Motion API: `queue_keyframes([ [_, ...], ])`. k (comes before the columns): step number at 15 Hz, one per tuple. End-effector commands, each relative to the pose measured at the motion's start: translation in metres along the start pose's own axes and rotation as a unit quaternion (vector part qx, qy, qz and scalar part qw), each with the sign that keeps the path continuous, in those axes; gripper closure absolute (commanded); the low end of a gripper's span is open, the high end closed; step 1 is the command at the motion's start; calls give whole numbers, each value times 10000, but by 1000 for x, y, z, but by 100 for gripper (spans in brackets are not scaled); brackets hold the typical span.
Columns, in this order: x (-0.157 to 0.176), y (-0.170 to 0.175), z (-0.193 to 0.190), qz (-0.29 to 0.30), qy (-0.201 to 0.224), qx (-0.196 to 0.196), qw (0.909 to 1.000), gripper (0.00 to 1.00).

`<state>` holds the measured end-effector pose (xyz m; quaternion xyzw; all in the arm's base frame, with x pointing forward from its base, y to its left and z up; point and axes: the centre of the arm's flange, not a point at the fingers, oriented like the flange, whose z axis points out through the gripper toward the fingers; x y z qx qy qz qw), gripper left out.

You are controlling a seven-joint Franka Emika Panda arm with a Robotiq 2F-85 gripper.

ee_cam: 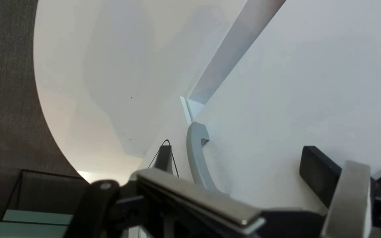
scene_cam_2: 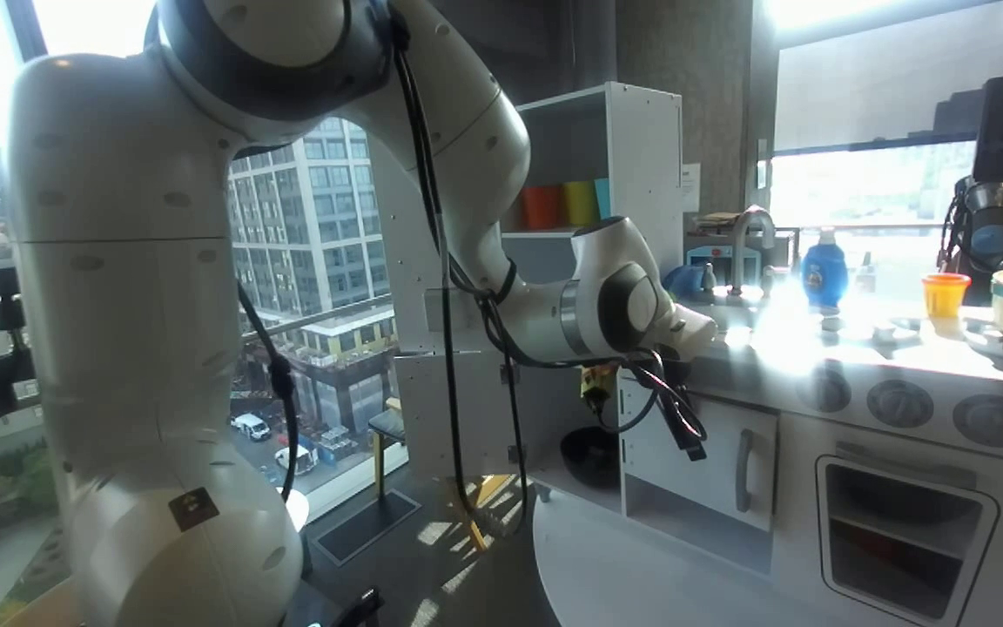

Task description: Close two doors on the white object

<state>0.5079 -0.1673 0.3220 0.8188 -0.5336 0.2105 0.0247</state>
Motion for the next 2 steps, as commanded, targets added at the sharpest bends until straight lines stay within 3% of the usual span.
queue_keyframes([
  [1,11,6,-21,28,-16,-28,10000,0],
  [2,12,10,-27,14,-42,-31,10000,0],
])
